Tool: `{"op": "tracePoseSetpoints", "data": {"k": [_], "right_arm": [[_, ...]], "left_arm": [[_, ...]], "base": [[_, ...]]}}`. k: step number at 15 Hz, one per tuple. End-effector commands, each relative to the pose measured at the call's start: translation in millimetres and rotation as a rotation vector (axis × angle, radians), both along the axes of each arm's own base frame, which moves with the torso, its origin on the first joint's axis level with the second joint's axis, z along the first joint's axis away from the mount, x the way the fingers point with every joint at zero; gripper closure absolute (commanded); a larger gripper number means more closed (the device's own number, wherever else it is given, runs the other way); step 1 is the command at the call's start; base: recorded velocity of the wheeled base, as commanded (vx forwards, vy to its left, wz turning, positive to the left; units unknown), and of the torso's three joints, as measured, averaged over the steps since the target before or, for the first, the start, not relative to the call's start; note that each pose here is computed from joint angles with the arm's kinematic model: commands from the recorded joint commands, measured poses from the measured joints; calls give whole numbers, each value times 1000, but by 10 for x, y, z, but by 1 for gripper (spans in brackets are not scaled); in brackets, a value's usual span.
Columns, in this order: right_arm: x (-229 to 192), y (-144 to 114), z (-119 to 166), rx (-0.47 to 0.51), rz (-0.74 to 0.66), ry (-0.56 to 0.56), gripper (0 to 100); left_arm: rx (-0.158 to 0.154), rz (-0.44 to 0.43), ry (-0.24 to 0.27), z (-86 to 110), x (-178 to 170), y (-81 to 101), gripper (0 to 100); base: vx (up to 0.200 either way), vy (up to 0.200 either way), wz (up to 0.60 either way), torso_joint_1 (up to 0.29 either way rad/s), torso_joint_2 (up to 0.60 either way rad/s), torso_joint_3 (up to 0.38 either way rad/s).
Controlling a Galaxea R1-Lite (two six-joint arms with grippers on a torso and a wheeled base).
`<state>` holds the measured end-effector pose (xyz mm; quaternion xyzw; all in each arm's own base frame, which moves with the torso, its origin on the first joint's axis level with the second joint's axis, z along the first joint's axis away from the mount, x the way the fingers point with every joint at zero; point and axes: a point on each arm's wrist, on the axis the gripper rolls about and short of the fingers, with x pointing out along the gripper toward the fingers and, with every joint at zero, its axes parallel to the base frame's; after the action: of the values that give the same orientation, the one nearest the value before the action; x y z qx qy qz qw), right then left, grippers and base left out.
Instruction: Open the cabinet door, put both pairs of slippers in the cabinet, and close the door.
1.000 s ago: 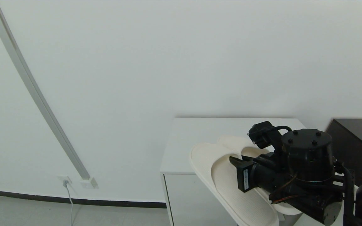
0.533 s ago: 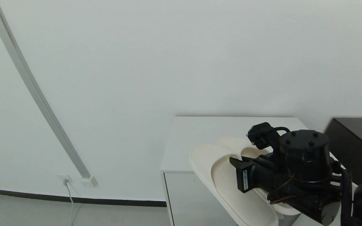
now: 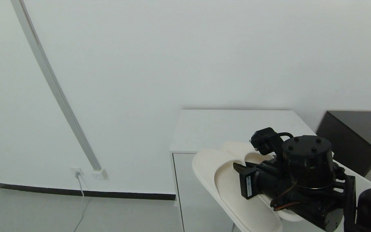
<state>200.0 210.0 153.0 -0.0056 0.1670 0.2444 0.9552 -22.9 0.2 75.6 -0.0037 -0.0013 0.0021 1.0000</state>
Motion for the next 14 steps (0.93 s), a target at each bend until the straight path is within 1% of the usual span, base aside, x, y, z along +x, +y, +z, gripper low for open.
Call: {"op": "tracePoseSetpoints", "data": {"k": [1, 14], "right_arm": [[5, 6, -16, -4, 0, 4, 100], [12, 13, -22, -2, 0, 2, 100]], "left_arm": [[0, 0, 1, 1, 1, 0, 100], [-2, 0, 1, 1, 1, 0, 100]], "base": [[0, 0, 0, 0, 0, 0], [0, 0, 0, 0, 0, 0]]}}
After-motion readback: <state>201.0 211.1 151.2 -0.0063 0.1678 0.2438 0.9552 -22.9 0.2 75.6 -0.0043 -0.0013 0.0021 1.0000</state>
